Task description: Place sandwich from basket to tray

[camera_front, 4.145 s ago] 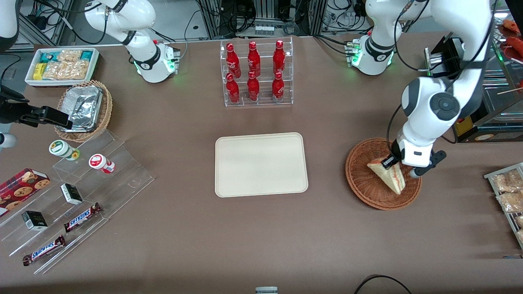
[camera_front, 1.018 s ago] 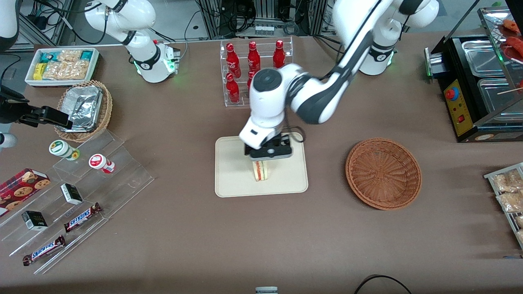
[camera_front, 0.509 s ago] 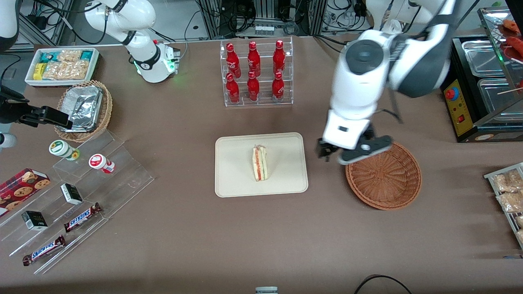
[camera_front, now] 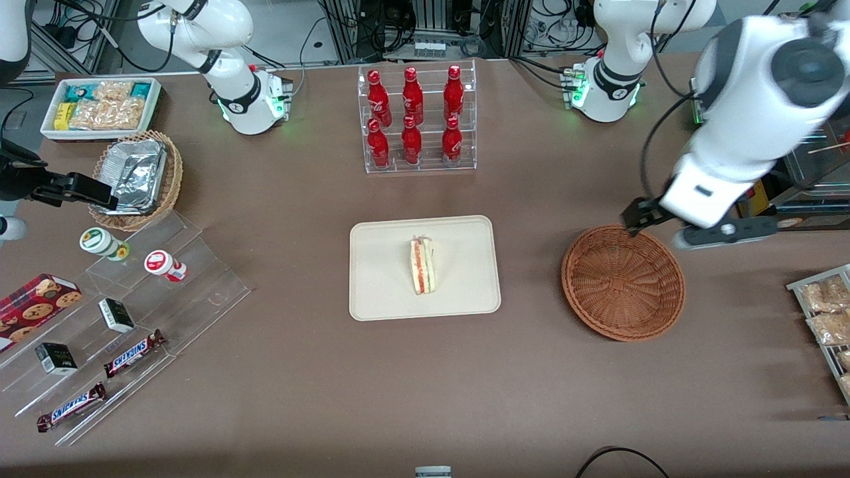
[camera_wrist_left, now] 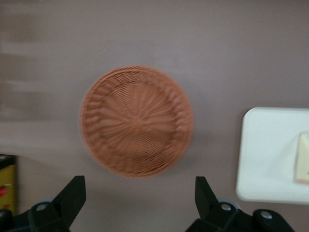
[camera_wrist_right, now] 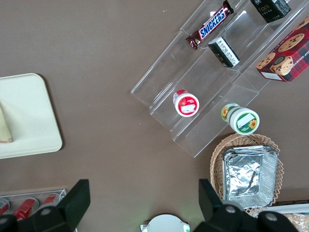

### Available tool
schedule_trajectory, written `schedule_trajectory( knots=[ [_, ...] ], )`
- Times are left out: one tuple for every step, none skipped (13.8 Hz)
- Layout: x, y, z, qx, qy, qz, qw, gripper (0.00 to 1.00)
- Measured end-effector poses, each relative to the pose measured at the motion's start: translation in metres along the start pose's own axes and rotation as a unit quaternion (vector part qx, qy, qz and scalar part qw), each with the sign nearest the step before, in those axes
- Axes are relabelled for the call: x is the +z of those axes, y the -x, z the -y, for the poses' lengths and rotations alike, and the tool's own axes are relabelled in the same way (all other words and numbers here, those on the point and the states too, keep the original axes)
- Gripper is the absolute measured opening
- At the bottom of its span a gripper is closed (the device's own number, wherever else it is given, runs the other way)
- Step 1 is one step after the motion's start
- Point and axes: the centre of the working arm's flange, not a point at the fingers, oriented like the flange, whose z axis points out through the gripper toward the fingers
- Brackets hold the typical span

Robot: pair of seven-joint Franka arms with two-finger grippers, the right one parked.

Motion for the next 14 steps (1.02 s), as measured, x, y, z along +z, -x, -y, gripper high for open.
schedule_trajectory(
  knots=[
    [-0.008, 0.004, 0.02, 0.013, 0.002, 0.006, 0.9999, 1.0],
    [-0.016, 0.009, 0.036, 0.022, 0.006, 0.011, 0.9997, 1.0],
    [-0.022, 0.012, 0.051, 0.025, 0.016, 0.014, 0.9995, 1.0],
    [-0.028, 0.015, 0.064, 0.026, 0.025, 0.013, 0.9992, 1.0],
    [-0.031, 0.016, 0.073, 0.024, 0.029, 0.011, 0.9992, 1.0],
    [-0.034, 0.016, 0.075, 0.024, 0.031, 0.008, 0.9992, 1.0],
    [-0.036, 0.016, 0.07, 0.031, 0.032, 0.006, 0.999, 1.0],
    [-0.038, 0.015, 0.062, 0.039, 0.032, 0.006, 0.9987, 1.0],
    [-0.042, 0.015, 0.055, 0.046, 0.032, 0.008, 0.9984, 1.0],
    [-0.047, 0.014, 0.051, 0.049, 0.032, 0.006, 0.9983, 1.0],
    [-0.05, 0.013, 0.051, 0.05, 0.031, 0.005, 0.9983, 1.0],
    [-0.051, 0.012, 0.053, 0.049, 0.028, 0.003, 0.9984, 1.0],
    [-0.051, 0.011, 0.055, 0.048, 0.026, 0.003, 0.9985, 1.0],
    [-0.051, 0.01, 0.055, 0.048, 0.025, 0.003, 0.9985, 1.0]
  ],
)
